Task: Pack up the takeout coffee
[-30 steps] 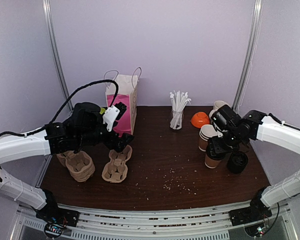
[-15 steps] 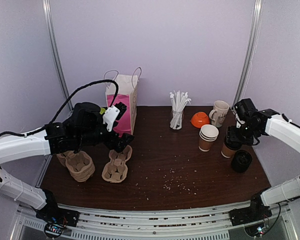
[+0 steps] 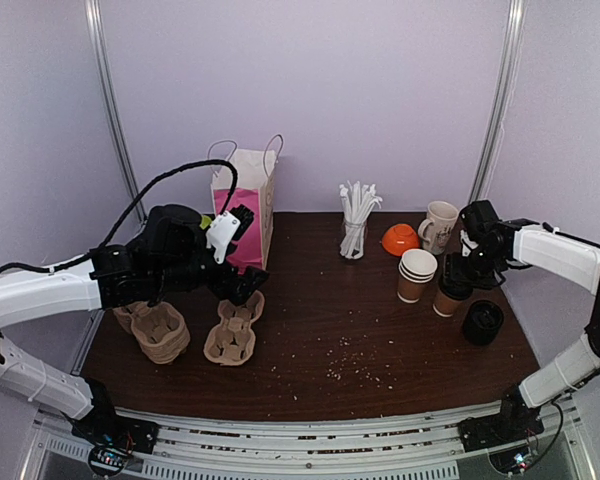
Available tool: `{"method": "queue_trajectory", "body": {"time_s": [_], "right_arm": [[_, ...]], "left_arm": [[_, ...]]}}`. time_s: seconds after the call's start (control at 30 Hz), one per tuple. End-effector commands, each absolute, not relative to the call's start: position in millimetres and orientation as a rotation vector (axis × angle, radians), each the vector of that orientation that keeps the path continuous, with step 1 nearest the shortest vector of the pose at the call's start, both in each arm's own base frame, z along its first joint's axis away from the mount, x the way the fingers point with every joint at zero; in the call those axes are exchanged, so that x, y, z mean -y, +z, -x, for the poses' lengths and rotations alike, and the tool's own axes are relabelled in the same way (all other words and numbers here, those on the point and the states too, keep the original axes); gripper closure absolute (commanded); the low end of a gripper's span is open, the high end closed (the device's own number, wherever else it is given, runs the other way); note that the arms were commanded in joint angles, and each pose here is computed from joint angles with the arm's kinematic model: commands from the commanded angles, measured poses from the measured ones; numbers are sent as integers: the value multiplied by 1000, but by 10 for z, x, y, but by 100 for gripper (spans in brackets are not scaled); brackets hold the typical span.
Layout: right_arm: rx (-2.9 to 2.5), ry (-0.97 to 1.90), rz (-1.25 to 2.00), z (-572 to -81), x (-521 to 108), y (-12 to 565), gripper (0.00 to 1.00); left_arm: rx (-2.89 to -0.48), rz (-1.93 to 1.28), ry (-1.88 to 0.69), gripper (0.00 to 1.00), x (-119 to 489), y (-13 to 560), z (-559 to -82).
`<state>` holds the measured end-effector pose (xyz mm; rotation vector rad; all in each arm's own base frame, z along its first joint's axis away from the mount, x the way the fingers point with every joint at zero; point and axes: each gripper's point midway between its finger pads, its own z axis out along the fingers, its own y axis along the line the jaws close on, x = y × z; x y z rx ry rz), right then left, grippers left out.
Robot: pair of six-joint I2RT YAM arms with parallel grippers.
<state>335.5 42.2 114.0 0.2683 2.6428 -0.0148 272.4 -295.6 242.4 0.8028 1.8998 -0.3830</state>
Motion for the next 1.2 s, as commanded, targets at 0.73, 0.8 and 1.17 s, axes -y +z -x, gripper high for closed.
{"method": "queue_trajectory", "body": {"time_s": [0.73,0.8,1.17], "right_arm": [[-2313,469,131,-2916,-2048,2319,0],[-2278,553,203,-2780,-2404,2216,0],[-2204,821,332,-2503,-3392,1842,1]], "left_arm": [[-2014,-599,-415,2,2910,2208,-2877],[-2089,-496,-441,3,2782,2033,-2899],[-2355,-101,-564,8,2120,1393,-2847]]}}
